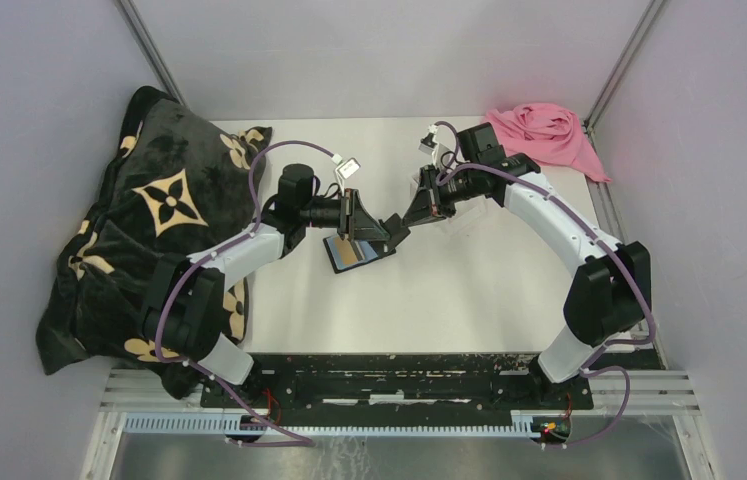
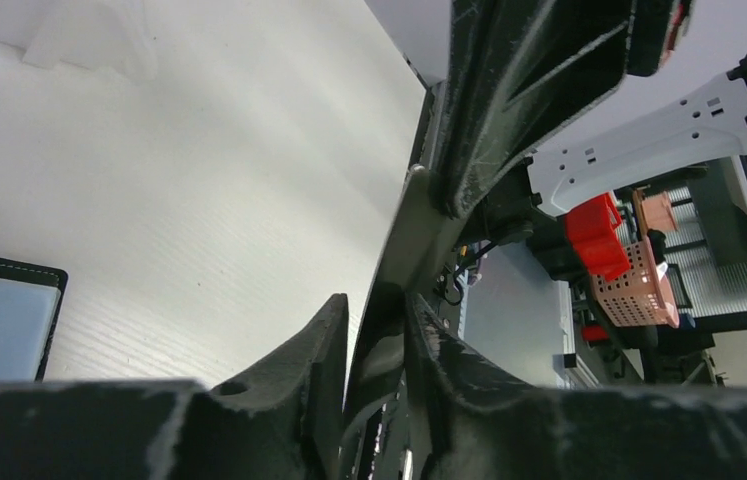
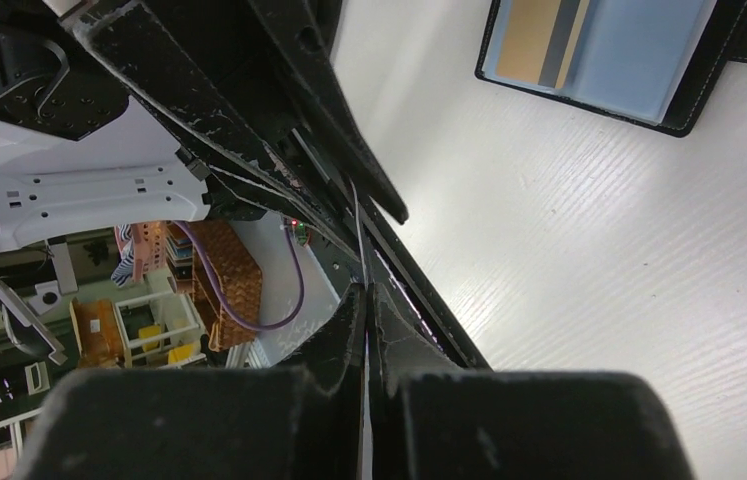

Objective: Put the credit cards into the card holder
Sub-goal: Pick up the credit card from the storage box.

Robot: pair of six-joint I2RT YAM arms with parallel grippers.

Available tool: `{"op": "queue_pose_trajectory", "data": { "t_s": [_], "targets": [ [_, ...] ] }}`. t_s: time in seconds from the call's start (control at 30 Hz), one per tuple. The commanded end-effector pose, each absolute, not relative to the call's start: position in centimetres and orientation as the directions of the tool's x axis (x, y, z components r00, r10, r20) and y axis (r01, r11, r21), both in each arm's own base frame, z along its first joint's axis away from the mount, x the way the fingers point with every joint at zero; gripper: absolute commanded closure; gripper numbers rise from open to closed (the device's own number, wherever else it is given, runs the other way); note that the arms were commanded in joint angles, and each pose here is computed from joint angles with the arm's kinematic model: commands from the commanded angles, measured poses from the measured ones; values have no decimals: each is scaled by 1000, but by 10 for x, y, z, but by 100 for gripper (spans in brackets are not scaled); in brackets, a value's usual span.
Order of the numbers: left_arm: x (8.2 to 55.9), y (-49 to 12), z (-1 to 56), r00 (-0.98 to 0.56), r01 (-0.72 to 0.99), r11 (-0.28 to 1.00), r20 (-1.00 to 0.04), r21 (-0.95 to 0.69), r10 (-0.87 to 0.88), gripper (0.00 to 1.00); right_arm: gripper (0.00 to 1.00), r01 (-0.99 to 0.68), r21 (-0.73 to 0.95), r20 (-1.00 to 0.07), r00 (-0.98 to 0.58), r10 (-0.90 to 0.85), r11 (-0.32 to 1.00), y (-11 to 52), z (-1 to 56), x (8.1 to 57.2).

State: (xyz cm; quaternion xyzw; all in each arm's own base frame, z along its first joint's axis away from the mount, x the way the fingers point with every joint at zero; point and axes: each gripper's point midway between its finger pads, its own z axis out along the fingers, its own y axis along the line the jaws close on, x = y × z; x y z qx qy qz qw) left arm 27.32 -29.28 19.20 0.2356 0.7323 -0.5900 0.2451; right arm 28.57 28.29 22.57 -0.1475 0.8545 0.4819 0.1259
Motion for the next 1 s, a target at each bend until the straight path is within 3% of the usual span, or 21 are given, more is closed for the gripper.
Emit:
{"op": "queue_pose_trajectory", "data": {
  "t_s": [0.0, 0.23, 0.5, 0.77, 0.97],
  "targets": [
    [272, -296, 203, -753, 657, 135, -656, -741, 63, 73, 99, -411, 799, -393, -910, -136, 440, 290, 235, 288],
    [273, -294, 198, -766, 642, 138, -640, -754, 61, 97, 99, -410, 790, -394, -909, -135, 455, 289, 232, 292],
    [287, -282, 182, -784, 596, 258, -620, -760, -14, 97, 63, -421, 729, -424, -897, -126, 540, 283, 223, 308],
    [314, -259, 159, -781, 383, 464, -548, -799, -298, 97, 59, -398, 605, -493, -867, -68, 689, 273, 201, 346],
    [332, -213, 154, -623, 160, 564, -526, -810, -579, 97, 61, -390, 500, -546, -835, -68, 774, 278, 181, 366]
  ]
}}
